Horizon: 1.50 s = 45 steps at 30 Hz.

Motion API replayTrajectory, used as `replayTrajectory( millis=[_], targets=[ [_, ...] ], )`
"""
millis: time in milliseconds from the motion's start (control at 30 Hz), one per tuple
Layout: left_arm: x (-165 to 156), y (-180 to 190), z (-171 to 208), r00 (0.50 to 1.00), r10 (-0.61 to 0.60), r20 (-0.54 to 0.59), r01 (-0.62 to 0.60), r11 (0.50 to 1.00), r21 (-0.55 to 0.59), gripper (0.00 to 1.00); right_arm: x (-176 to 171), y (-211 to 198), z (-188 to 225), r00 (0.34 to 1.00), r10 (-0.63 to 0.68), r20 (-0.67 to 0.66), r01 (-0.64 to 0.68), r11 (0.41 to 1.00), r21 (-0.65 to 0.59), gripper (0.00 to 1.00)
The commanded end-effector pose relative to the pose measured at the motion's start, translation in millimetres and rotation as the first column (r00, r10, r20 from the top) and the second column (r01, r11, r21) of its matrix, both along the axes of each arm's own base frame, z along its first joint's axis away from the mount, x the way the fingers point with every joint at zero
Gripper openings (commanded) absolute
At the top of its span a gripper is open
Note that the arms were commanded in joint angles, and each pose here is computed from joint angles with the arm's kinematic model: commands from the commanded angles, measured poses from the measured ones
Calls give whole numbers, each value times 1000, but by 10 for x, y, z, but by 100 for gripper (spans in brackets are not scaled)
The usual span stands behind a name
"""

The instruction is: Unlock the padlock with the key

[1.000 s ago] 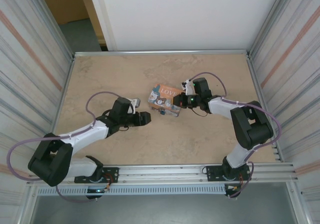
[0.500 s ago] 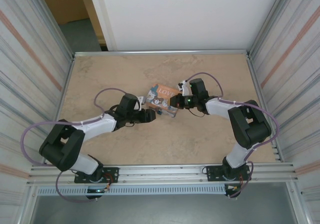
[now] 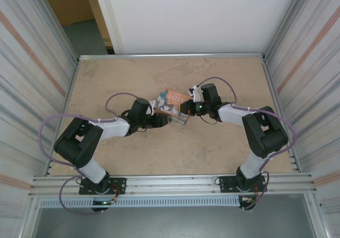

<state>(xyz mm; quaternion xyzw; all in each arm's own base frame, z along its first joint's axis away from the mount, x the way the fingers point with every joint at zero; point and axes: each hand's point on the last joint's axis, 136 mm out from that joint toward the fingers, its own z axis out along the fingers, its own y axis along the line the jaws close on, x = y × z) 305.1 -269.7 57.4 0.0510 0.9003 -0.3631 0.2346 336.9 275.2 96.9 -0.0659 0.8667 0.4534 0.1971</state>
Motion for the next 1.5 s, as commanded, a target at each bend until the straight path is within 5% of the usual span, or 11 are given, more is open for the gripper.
replayTrajectory(
  millis=[0, 767, 1467],
  targets=[
    [112, -104, 103, 999, -5, 34, 7, 998, -64, 48, -176, -67, -390, 992, -18, -121, 7, 996, -90, 0],
    [275, -179, -140, 996, 32, 88, -22, 994, -110, 35, -186, -42, -399, 993, -6, -114, -6, 995, -103, 0],
    [208, -366, -141, 992, -3, 129, 13, 997, -81, 41, -191, -9, -374, 995, -1, -101, -10, 995, -103, 0]
  ],
)
